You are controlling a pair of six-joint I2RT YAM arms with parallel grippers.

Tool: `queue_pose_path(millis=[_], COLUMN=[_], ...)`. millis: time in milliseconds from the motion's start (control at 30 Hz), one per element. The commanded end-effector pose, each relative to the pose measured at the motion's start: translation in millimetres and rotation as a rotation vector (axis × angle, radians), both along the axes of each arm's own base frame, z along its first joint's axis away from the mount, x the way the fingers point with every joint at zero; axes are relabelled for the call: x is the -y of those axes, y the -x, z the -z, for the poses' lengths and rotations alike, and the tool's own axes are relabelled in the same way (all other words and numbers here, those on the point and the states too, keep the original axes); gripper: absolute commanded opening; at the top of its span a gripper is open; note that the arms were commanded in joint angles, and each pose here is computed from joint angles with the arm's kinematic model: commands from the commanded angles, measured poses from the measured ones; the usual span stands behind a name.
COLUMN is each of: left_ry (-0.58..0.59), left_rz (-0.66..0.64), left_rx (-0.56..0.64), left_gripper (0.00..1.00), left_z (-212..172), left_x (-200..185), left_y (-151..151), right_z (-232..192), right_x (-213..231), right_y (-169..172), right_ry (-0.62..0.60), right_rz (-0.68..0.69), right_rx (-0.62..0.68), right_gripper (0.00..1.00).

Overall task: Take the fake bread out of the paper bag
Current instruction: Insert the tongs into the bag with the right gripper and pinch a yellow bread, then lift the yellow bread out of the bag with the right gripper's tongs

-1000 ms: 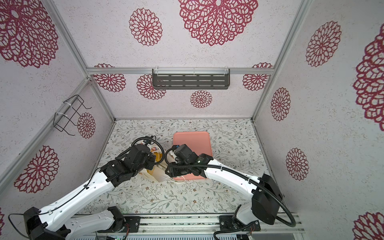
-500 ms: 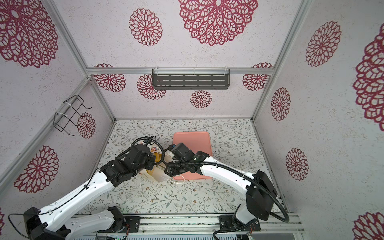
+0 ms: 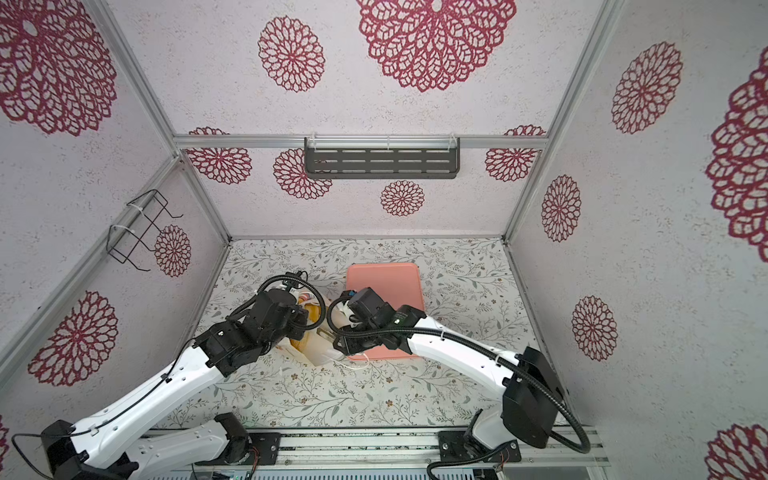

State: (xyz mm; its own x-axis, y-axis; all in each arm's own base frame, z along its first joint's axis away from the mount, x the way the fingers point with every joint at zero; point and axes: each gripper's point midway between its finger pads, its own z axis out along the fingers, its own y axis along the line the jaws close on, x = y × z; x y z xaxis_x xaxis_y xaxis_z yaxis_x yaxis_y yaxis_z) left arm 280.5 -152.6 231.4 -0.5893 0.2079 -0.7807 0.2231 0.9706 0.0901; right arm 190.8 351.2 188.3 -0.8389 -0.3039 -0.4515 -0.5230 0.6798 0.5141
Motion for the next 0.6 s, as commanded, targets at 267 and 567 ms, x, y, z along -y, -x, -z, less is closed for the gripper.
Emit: queue_pose_path(millis=[267, 567], left_ry=[0.053, 0.093], left_rz=[-0.210, -0.282], left_rx=[0.021, -0.039], left_gripper=[0.00, 0.00], left_z=[-24.0, -8.8], left_x=[-23.2, -16.9], left_y=[-5.9, -14.1], right_z=[-28.5, -54.5], right_x=[46.4, 90.5], right_y=[37.1, 50.4], right_ry=[0.010, -0.042], right_rz=[0.003, 0.089], right_rx=[0.057, 0.121], right_gripper=[0.00, 0.00])
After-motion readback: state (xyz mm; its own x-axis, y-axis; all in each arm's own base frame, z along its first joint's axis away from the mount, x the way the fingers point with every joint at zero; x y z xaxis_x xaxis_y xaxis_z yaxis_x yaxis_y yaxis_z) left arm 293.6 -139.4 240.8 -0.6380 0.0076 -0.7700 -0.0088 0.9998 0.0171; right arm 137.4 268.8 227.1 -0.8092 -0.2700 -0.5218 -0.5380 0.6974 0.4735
